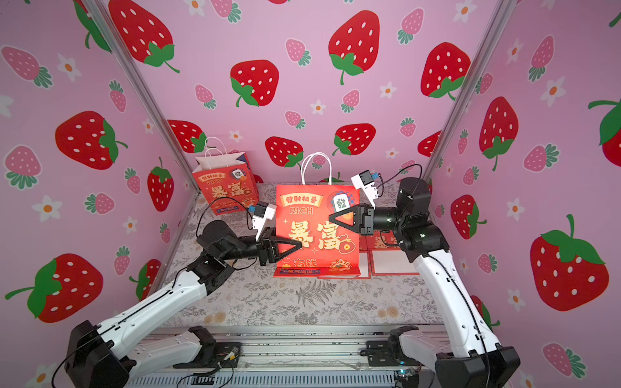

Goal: Put away the paper bag
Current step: Press the paper bag.

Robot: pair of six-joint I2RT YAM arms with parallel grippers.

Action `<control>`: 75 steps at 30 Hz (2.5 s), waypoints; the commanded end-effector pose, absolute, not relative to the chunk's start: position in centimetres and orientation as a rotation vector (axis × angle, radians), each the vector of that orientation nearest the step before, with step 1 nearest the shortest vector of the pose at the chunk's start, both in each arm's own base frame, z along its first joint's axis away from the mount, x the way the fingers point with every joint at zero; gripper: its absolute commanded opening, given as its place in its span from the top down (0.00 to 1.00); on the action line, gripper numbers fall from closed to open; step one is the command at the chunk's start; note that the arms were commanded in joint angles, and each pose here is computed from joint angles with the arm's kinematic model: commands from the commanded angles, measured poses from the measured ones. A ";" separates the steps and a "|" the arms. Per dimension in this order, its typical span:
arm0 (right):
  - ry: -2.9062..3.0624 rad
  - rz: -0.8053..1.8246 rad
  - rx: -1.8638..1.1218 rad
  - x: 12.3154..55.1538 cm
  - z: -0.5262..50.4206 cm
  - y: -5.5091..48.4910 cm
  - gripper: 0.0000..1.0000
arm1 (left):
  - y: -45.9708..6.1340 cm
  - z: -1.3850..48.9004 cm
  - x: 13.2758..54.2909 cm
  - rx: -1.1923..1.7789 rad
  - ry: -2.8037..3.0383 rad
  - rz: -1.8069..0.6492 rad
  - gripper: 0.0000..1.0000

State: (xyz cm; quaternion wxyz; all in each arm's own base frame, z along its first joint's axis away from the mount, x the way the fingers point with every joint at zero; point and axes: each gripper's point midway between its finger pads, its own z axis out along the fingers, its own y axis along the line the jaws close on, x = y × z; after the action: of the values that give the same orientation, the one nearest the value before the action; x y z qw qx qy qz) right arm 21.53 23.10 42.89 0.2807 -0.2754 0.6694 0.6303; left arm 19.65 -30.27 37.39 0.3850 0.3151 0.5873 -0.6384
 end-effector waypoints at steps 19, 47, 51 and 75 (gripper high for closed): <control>1.789 1.653 -0.761 18.3 40.5 23.6 0.42 | -28.5 41.4 19.5 0.735 1.403 -1.553 1.00; 1.963 1.350 -0.577 21.5 38.4 22.7 1.00 | -22.7 39.2 20.2 0.629 1.546 -1.197 0.05; 1.980 1.250 -0.441 23.2 38.7 21.5 1.00 | -22.5 38.6 19.7 0.666 1.549 -1.194 0.01; 1.860 1.611 -0.371 24.1 40.9 24.2 1.00 | -25.2 34.1 23.0 0.689 1.686 -1.292 0.01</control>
State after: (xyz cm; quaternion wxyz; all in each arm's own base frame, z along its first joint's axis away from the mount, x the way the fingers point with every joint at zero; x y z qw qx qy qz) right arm 24.66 23.28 40.12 0.3392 -0.1235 0.7331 0.5764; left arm 22.88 -25.02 33.68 0.4325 0.2722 0.6905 -0.5119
